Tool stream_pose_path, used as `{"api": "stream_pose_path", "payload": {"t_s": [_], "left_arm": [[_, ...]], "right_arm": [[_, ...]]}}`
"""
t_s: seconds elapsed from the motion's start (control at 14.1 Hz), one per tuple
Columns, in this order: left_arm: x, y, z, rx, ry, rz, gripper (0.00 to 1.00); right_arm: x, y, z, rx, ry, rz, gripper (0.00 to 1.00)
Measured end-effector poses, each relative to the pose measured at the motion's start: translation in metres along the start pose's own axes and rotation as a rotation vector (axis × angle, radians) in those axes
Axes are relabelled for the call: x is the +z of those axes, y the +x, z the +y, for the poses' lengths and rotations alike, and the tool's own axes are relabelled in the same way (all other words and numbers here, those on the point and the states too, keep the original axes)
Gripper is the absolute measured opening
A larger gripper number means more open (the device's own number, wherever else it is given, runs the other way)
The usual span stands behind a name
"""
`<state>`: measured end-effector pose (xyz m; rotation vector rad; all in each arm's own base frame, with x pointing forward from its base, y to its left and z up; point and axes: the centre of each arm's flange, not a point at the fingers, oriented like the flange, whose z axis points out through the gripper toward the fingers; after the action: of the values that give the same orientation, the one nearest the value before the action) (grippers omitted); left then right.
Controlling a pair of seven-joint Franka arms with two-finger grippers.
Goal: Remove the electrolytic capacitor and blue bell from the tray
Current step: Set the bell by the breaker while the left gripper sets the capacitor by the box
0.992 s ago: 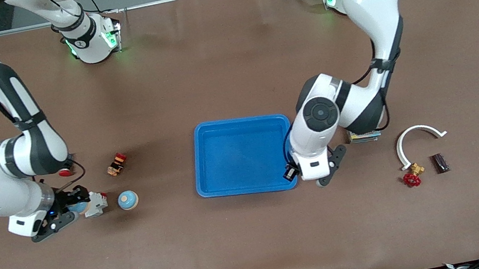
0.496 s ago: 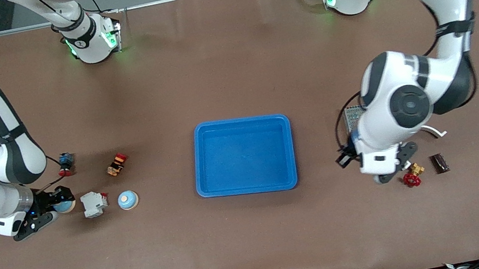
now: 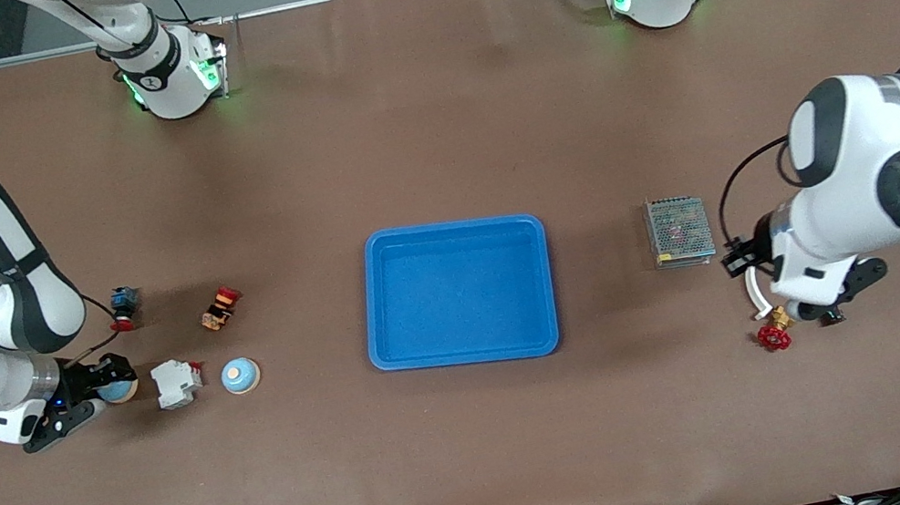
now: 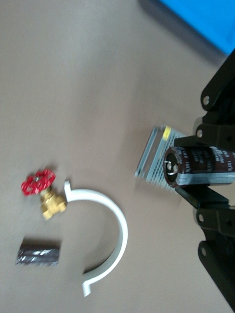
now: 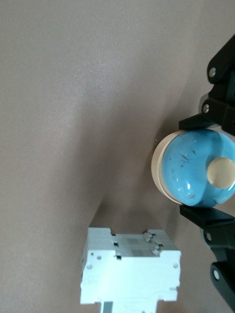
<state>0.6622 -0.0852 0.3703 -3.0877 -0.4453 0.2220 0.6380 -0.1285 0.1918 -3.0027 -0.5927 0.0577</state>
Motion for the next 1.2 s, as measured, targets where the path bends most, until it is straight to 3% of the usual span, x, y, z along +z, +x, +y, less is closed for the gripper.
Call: {"api": "stream_pose_path", "payload": {"t_s": [0.28, 0.78, 0.85, 1.06, 1.2], "left_arm": [[0.044, -0.013, -0.062, 0.069, -0.016, 0.056, 0.35], [0.124, -0.047, -0.093, 0.095, -0.03, 0.072, 0.35], [0.13, -0.049, -0.101, 0.102, -0.029, 0.063, 0.35], [0.141, -0.051, -0.118, 0.104, -0.027, 0.043, 0.35], [0.146, -0.055, -0.119, 0.104, -0.024, 0.032, 0.35]], "right_arm": [[0.007, -0.001, 0.003, 0.003, -0.003, 0.004, 0.66], [0.013, -0.001, 0.006, 0.005, -0.013, 0.019, 0.67], [0.013, 0.0, 0.006, 0.006, -0.015, 0.023, 0.71], [0.007, 0.003, 0.009, 0.004, -0.023, 0.035, 1.0], [-0.001, 0.008, 0.011, 0.002, -0.03, 0.046, 1.0]]}}
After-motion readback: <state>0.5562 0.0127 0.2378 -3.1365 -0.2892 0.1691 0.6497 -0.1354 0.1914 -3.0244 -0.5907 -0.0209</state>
